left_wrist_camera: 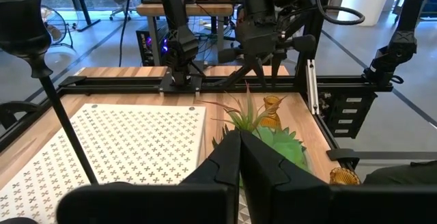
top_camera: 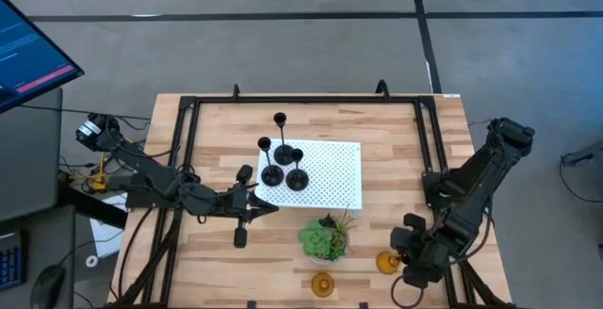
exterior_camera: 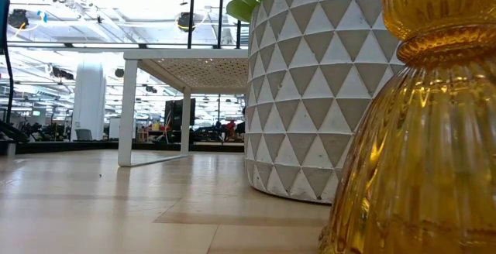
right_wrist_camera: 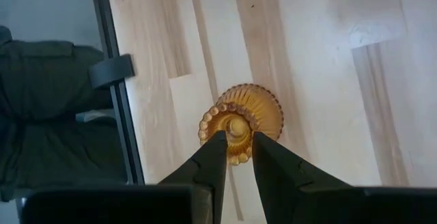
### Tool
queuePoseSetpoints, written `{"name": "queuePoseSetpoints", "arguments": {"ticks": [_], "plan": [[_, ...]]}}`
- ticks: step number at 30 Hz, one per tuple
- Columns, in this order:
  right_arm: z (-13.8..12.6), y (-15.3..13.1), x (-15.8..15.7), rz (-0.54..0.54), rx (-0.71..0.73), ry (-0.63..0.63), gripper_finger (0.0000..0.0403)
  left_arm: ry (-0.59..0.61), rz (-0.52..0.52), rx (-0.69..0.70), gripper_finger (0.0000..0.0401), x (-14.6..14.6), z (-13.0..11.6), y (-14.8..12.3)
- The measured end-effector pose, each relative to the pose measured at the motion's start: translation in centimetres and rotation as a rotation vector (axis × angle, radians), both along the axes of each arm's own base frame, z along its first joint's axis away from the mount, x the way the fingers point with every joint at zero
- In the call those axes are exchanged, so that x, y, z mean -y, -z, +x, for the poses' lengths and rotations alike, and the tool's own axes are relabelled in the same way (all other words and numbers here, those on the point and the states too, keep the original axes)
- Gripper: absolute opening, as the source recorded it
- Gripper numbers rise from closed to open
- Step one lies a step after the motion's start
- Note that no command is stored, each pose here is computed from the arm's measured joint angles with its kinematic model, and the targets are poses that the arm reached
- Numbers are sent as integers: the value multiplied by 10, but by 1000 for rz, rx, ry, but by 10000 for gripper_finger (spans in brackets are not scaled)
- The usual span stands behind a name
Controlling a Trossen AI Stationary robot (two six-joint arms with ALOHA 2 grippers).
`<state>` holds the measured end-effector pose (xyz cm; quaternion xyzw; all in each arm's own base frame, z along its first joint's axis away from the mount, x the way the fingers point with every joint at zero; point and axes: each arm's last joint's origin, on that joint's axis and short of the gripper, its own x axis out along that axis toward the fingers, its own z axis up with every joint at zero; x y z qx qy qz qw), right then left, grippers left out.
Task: Pick & Place candle stick holders
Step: Put the top orange transparent candle holder on the shelf
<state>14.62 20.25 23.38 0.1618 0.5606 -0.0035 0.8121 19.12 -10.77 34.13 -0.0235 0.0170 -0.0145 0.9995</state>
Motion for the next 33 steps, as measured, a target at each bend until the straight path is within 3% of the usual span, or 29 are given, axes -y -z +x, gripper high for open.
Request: {"name": "queuePoseSetpoints", "arguments": {"ticks": [7,14,33], "plan": [[-6,18,4,-19,-22,58,63,0,0,0,8,0,0,0],[-6,18,4,-11,-24,57,63,0,0,0,7,0,0,0],[-6,45,3,116,20,98,55,0,4,-5,10,0,0,1]]}}
